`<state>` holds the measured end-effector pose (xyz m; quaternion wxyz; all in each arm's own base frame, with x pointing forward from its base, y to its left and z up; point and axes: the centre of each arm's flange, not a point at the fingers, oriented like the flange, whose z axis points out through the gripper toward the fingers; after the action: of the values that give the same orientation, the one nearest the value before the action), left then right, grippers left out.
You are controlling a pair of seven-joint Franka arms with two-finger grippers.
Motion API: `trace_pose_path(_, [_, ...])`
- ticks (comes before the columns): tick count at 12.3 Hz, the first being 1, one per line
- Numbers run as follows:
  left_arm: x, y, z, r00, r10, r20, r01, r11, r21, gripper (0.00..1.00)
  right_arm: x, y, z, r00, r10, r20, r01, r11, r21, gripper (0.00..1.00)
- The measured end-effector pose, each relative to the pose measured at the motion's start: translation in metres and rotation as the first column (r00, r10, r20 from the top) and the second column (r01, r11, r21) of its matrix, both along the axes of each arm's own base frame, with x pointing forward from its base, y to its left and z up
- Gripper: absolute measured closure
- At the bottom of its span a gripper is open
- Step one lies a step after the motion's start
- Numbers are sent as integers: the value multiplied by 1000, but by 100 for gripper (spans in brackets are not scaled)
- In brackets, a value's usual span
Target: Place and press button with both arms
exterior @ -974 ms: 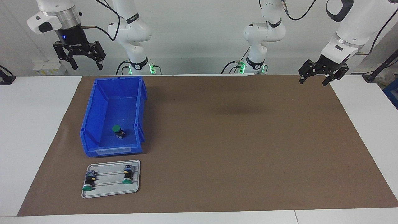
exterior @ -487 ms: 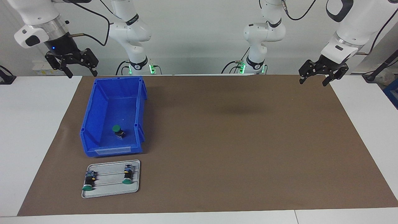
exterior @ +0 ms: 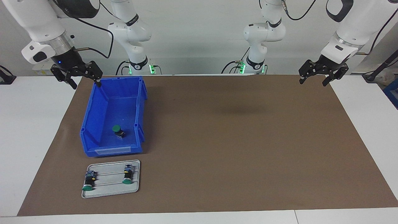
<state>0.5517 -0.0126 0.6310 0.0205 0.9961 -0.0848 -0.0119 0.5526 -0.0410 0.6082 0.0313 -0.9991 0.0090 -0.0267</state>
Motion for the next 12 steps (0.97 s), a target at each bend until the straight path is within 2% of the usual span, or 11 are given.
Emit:
trace_pose_path(4, [0, 0, 0, 1000, 0, 0, 0, 1000, 0, 0, 5, 11, -24, 999, -34, 7, 34, 999, -9, 0])
trace_pose_path(12, [0, 0, 0, 1000, 0, 0, 0, 1000, 0, 0, 2, 2, -23, 999, -51, 8, 51, 999, -10, 0])
